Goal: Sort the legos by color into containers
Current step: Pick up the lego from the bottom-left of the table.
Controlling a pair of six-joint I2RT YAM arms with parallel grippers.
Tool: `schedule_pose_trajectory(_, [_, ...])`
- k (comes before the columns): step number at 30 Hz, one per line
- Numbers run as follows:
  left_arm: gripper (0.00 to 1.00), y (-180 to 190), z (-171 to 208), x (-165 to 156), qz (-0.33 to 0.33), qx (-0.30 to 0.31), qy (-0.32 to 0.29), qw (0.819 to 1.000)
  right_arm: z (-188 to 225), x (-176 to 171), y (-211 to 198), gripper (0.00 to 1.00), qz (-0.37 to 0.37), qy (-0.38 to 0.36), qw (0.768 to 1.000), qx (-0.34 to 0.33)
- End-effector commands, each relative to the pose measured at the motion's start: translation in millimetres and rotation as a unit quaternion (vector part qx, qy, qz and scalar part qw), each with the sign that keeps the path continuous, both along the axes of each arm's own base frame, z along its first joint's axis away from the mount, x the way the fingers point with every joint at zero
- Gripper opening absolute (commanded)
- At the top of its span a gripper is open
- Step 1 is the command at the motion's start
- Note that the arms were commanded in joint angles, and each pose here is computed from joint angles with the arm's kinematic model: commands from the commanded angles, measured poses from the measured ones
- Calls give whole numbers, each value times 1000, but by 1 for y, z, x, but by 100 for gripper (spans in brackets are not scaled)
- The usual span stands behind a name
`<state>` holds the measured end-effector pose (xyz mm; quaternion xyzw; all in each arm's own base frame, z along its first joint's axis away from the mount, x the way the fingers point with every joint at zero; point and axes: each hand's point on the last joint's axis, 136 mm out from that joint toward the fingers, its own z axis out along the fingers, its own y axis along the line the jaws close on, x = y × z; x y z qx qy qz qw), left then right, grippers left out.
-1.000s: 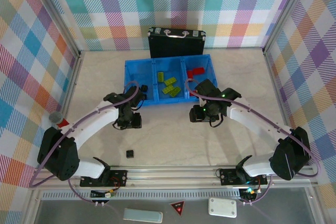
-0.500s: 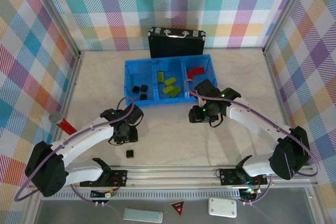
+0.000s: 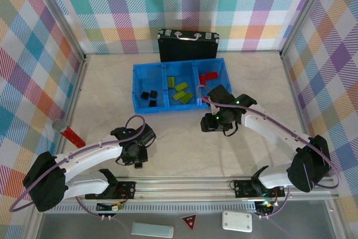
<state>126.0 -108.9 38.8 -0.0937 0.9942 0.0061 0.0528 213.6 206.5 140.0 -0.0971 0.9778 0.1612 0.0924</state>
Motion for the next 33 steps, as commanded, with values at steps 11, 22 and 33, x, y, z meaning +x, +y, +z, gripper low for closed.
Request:
schedule_pose_trajectory(11, [43, -2, -27, -15, 9, 14, 16, 1000, 2, -9, 0, 48, 9, 2, 1000, 9])
schedule_pose_trajectory(22, [38, -4, -25, -15, 0, 22, 13, 1000, 0, -11, 1, 48, 6, 5, 1000, 9])
schedule_pose_trajectory(33, [37, -9, -10, -4, -17, 28, -3, 999, 0, -11, -1, 48, 6, 4, 1000, 5])
